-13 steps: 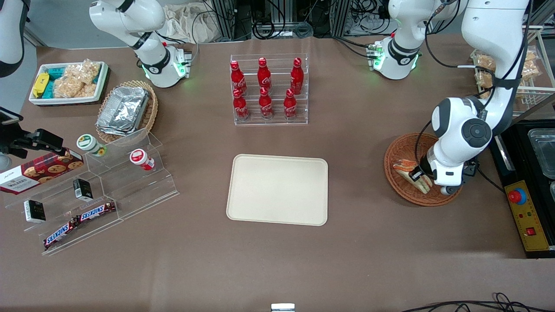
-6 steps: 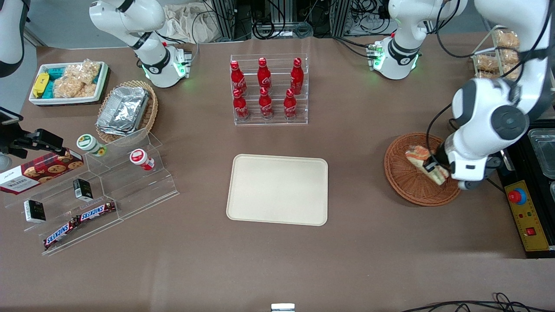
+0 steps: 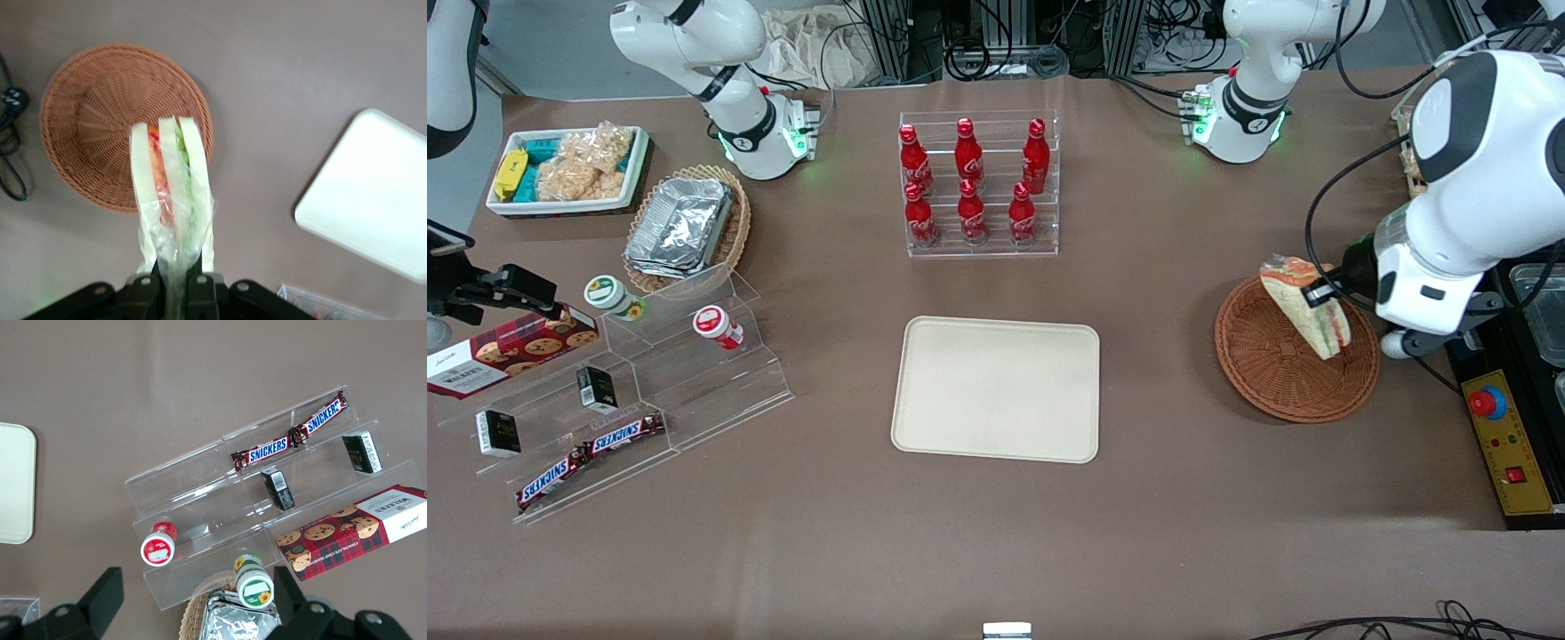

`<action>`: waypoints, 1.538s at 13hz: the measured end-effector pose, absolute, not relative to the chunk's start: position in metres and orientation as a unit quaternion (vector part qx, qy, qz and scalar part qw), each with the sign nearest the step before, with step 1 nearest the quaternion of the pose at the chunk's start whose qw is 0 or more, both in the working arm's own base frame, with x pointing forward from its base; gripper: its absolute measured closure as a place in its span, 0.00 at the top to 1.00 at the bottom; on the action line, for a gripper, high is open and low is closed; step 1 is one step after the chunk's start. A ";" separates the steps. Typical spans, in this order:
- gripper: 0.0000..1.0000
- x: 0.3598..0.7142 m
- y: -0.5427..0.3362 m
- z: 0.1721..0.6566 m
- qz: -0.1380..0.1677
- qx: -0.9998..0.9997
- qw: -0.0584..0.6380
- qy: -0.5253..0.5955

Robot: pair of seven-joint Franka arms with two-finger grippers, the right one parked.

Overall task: Place sandwich from basket to tray
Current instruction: 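Carry the sandwich over to the cream tray with the left gripper, then lower the sandwich onto the tray and open the left gripper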

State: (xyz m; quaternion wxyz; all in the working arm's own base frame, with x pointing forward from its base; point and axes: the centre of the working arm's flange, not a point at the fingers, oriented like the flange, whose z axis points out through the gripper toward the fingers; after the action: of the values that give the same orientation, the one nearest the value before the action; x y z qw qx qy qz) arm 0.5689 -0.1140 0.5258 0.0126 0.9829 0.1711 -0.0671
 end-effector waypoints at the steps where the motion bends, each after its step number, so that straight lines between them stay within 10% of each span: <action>1: 0.14 0.567 -0.132 0.518 -0.076 0.987 0.013 0.143; 13: 0.14 0.584 -0.344 0.311 -0.008 0.997 0.051 -0.054; 20: 0.14 0.592 -0.374 0.271 -0.004 0.997 0.077 -0.031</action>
State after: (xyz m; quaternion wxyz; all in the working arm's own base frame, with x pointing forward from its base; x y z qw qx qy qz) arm 0.5918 -0.3742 0.2711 0.0774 0.9965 -0.0306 -0.0045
